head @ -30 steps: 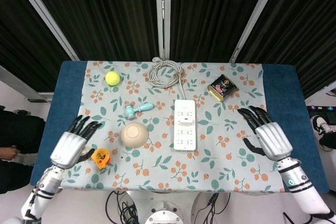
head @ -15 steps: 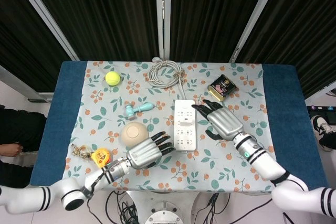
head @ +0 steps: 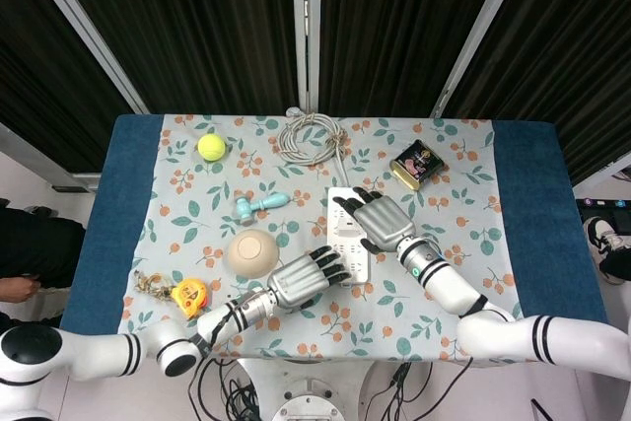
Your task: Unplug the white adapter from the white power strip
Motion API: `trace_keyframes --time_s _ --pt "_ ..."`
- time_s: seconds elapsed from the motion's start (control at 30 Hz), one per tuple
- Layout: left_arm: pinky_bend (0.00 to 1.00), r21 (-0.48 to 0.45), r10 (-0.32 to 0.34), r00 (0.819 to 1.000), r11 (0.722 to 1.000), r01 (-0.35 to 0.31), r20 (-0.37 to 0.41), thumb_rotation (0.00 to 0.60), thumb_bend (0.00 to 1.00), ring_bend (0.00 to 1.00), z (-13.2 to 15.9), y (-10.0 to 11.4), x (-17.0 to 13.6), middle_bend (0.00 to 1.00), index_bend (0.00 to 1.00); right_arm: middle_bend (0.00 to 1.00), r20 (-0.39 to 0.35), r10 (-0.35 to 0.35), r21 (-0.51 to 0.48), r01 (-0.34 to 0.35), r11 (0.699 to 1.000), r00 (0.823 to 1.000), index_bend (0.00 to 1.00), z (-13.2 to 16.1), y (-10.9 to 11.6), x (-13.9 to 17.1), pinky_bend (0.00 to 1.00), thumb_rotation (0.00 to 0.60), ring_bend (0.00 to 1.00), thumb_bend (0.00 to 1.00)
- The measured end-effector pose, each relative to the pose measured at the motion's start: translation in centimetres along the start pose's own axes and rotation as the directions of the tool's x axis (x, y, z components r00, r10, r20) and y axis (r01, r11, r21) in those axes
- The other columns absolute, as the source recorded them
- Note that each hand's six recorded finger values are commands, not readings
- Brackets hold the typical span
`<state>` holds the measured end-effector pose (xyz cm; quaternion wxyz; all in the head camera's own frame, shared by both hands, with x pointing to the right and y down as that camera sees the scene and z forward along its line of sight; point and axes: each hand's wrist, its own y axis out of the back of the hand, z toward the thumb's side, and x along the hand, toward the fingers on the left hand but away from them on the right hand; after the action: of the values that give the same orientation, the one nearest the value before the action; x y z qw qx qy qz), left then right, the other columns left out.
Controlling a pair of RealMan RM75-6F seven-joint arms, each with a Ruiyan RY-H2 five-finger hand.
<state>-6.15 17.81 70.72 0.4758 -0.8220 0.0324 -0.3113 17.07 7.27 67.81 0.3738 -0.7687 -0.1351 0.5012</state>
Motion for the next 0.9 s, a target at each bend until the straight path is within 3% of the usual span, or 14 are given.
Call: trace_keyframes --time_s 0.57,0.9 --pt "0.13 -0.056 -0.018 1.000 0.998 0.018 -0.002 0.600 0.28 0.06 0.0 -1.7 0.6 0.14 0.11 0.27 0.015 0.040 0.073 -0.041 0.997 0.999 0.12 0.7 -2.3 -3.0 0.26 0.600 0.07 0.29" --pt "0.13 -0.073 -0.008 1.000 0.997 0.008 0.004 0.600 0.28 0.06 0.1 -1.8 0.7 0.14 0.12 0.37 0.017 0.041 0.090 -0.043 0.995 0.999 0.32 0.9 -2.2 -4.0 0.33 0.600 0.14 0.30"
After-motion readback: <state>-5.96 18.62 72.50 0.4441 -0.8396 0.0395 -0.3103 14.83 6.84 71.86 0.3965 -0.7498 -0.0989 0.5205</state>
